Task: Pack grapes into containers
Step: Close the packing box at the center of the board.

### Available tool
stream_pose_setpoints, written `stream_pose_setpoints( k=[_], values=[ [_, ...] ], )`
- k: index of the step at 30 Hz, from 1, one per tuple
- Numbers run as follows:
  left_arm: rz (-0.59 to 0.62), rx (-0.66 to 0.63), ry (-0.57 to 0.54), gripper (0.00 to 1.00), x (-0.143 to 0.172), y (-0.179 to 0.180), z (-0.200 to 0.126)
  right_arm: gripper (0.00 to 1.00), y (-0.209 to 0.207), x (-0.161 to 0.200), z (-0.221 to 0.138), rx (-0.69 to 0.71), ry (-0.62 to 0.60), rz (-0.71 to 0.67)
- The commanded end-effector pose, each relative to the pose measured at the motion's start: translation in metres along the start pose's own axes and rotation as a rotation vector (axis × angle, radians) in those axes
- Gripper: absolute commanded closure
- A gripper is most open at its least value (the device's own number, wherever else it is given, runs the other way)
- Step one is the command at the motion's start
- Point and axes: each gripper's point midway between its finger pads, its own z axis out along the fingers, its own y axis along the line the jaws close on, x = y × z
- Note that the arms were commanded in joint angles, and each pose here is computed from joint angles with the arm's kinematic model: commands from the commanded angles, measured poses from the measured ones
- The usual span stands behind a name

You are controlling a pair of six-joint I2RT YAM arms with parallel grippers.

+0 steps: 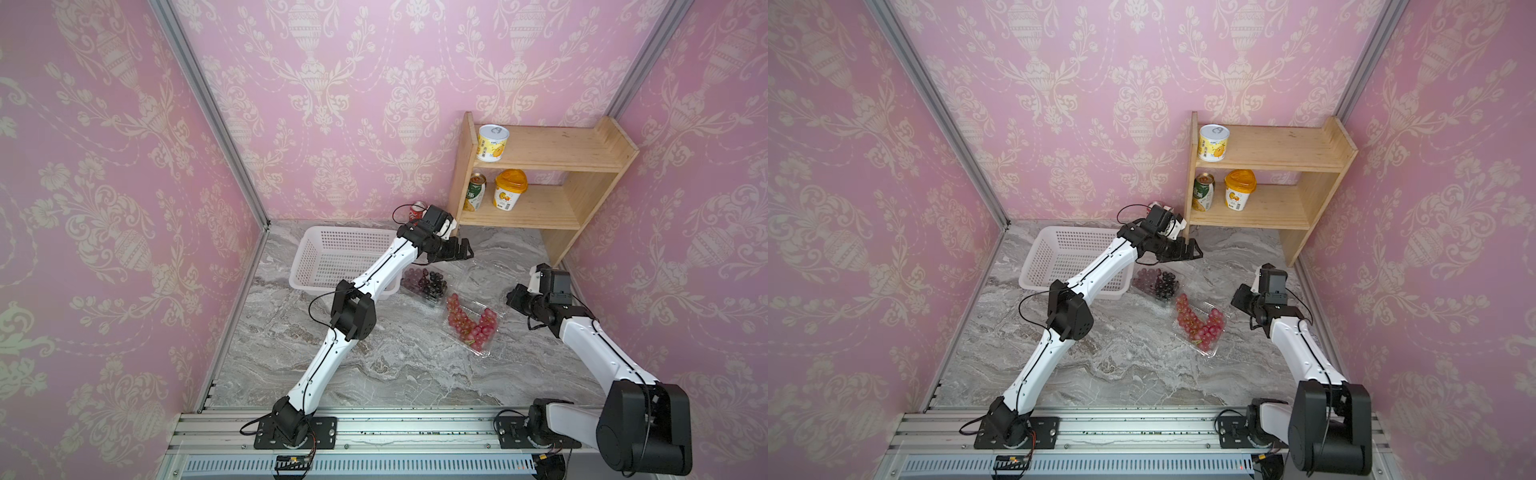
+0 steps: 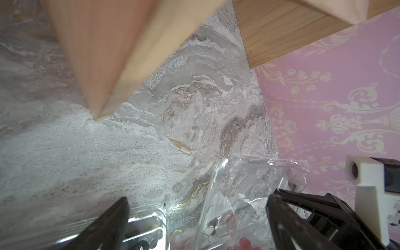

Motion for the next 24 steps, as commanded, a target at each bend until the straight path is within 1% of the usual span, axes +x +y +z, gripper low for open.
stream_pose_setpoints(
  k=[1,6,10,13,24],
  values=[
    [0.039,0.011,0.041,0.01,0.017,-0.003,0.002,0.89,0.012,-0.010,-0.007,-0.044,-0.063,-0.049],
    [0.064,0.048,0.023,0.01,0.017,-0.006,0.004,0.89,0.020,-0.013,-0.007,-0.076,-0.070,-0.067],
    [0.075,0.090,0.000,0.01,0.012,-0.012,0.004,0.89,0.021,-0.013,-0.003,-0.070,-0.058,-0.075],
    [0.094,0.135,-0.030,0.01,0.006,-0.023,-0.001,0.89,0.022,-0.014,-0.004,-0.071,-0.064,-0.079],
    [0.132,0.284,-0.051,0.01,0.001,-0.046,0.000,0.88,0.026,-0.012,0.005,-0.077,-0.032,-0.095]
  ],
)
